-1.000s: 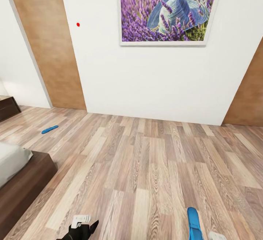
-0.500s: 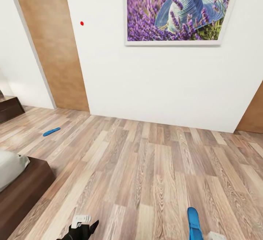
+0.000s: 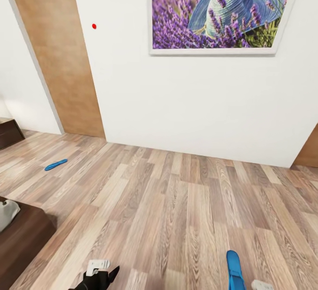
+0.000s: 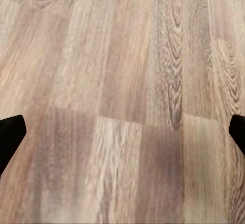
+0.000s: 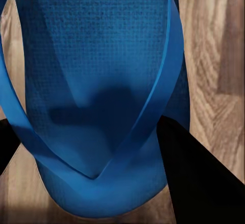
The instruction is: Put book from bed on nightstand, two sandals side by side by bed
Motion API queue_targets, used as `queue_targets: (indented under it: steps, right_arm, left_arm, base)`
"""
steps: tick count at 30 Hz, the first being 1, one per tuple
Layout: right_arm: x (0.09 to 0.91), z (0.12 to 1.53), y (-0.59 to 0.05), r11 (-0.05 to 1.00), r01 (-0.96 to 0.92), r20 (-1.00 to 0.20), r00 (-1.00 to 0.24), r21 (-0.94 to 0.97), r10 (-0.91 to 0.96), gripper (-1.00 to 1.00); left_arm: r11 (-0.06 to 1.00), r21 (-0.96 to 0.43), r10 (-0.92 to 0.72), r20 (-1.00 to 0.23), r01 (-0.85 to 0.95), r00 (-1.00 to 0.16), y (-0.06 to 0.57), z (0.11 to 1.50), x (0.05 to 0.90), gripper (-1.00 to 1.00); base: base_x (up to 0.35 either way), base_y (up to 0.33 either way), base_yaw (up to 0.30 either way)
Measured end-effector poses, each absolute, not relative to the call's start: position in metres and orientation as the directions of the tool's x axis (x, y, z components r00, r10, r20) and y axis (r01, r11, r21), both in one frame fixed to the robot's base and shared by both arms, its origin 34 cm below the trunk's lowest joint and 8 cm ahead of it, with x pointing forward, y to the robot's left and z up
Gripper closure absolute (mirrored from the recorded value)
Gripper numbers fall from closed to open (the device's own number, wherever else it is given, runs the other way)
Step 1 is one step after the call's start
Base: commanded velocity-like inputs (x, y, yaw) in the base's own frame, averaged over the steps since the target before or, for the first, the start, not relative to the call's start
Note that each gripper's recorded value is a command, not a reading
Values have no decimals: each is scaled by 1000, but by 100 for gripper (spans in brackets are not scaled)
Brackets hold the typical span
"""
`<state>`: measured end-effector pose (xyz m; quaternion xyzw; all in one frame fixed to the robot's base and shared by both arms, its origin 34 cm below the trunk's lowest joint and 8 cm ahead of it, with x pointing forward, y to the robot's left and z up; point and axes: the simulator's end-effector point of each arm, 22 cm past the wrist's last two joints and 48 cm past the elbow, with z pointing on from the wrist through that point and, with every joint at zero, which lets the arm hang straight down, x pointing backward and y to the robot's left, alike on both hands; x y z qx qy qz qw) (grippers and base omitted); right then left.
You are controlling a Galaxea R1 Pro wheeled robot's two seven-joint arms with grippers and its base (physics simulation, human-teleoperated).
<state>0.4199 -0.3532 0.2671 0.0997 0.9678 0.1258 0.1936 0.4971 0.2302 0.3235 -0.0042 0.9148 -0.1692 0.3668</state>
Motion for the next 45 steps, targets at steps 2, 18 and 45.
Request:
queue_targets:
  steps: [2, 18, 45]
  right_arm:
    - [420, 267, -353, 949, 144, -350, -905, 282, 241, 100]
    - [419, 267, -354, 948, 145, -349, -905, 282, 242, 100]
    - [420, 267, -353, 949, 143, -349, -906, 283, 240, 100]
  left_arm:
    - [943, -312, -132, -670, 117, -731, 230, 323, 497, -100]
    - [943, -312, -132, -670, 117, -731, 230, 324, 497, -100]
    - [943, -313, -132, -670, 116, -731, 230, 324, 497, -100]
  base:
    - [314, -88, 0]
    - [314, -85, 0]
    - [314, -3, 76]
